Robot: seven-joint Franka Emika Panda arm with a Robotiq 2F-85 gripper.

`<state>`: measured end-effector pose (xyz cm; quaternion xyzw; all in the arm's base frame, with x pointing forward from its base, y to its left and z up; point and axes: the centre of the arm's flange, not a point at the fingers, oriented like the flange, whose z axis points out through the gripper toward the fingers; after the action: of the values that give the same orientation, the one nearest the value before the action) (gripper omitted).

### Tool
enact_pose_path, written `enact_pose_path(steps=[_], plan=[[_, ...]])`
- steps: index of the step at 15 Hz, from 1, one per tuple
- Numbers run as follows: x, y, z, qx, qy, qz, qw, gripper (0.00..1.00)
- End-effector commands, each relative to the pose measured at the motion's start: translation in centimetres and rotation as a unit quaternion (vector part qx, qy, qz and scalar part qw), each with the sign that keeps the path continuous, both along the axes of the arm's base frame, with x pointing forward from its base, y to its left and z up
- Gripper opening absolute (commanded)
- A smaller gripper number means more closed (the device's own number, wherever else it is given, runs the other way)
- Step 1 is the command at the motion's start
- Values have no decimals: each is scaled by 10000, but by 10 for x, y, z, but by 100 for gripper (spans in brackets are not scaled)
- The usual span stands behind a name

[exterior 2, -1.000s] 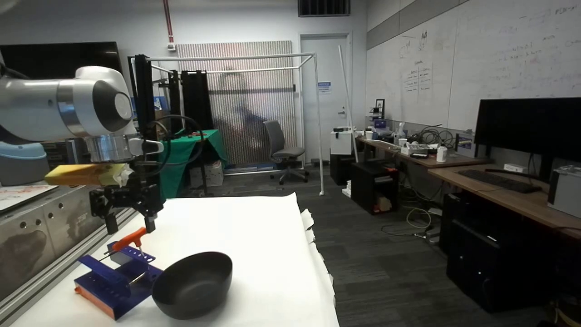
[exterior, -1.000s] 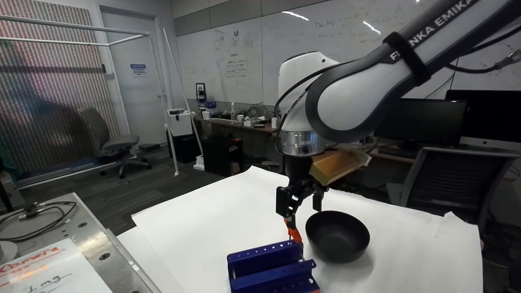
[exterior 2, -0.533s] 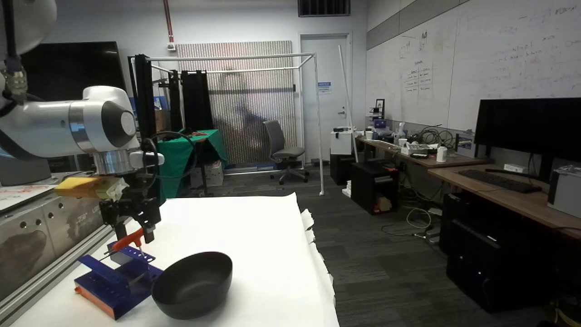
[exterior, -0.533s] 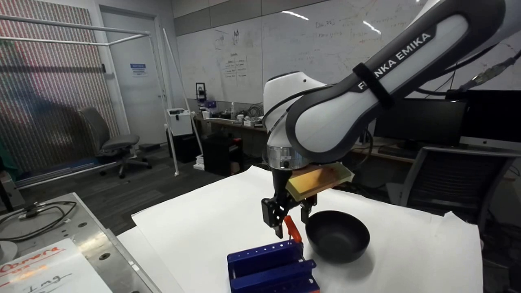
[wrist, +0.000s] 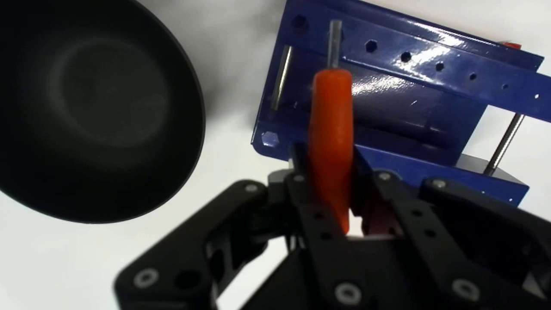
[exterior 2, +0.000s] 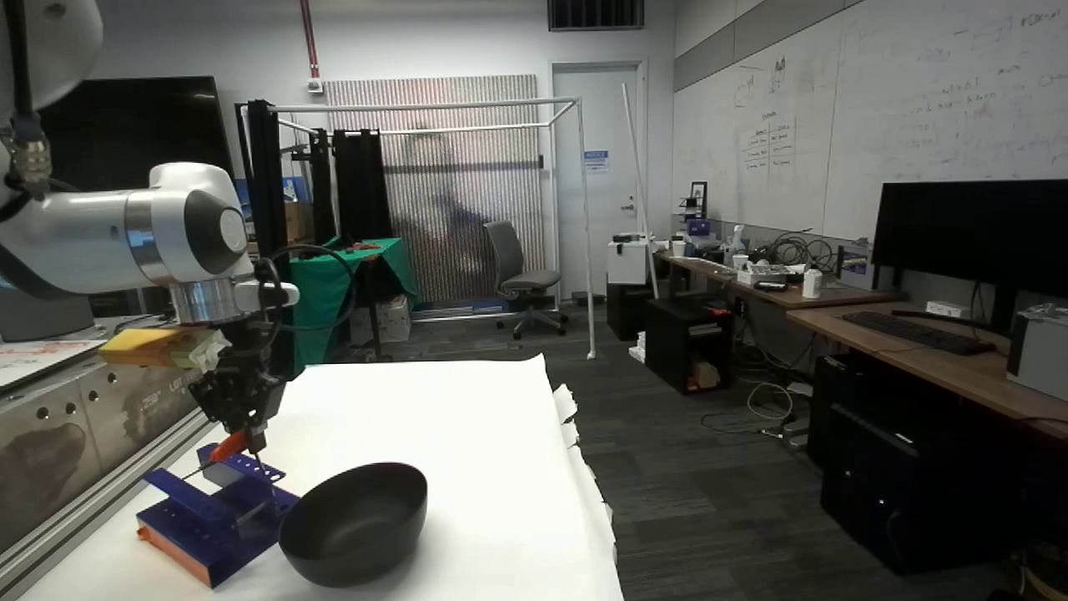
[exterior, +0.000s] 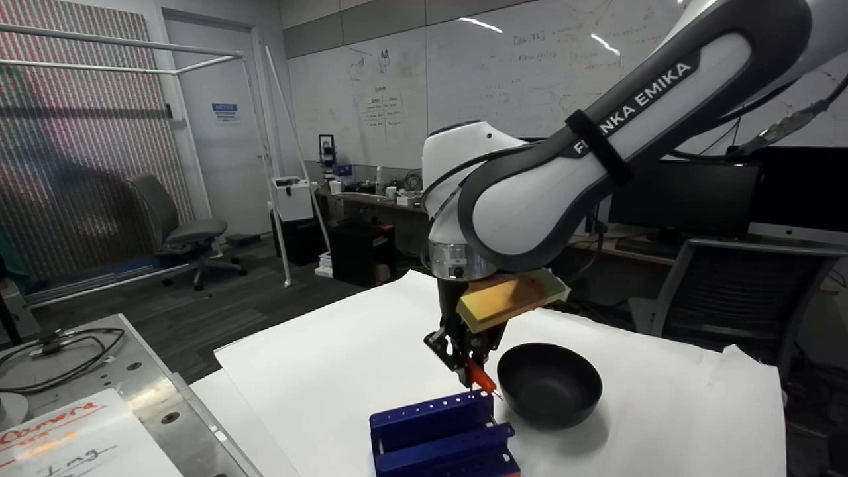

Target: Put the wrench inside the black bowl

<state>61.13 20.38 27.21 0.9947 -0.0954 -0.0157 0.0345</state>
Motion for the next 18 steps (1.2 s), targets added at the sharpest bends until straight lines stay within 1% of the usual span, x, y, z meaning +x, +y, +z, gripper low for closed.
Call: enact_pose_path(steps=[1,2,4,6,8,9,11,12,13,15,17,18], plan=[[-1,4,21,4,-189,-36,9998,7],[-4,5,30,2,-260,-20,9997,9],[-14,8,55,-26,-492,30,9988,9],[-25,9,85,-74,-743,55,9972,9],[-33,9,117,-182,-896,75,9958,10],[-37,8,131,-285,-1002,47,9946,10],[-43,-1,156,-629,-1183,7,9910,11],[-45,-8,160,-931,-1162,-81,9888,12],[-45,-16,159,-1258,-1094,-206,9858,13],[-39,-35,141,-1823,-864,-428,9785,13],[-35,-49,107,-2320,-467,-497,9703,13],[-33,-54,88,-2489,-270,-483,9669,13]])
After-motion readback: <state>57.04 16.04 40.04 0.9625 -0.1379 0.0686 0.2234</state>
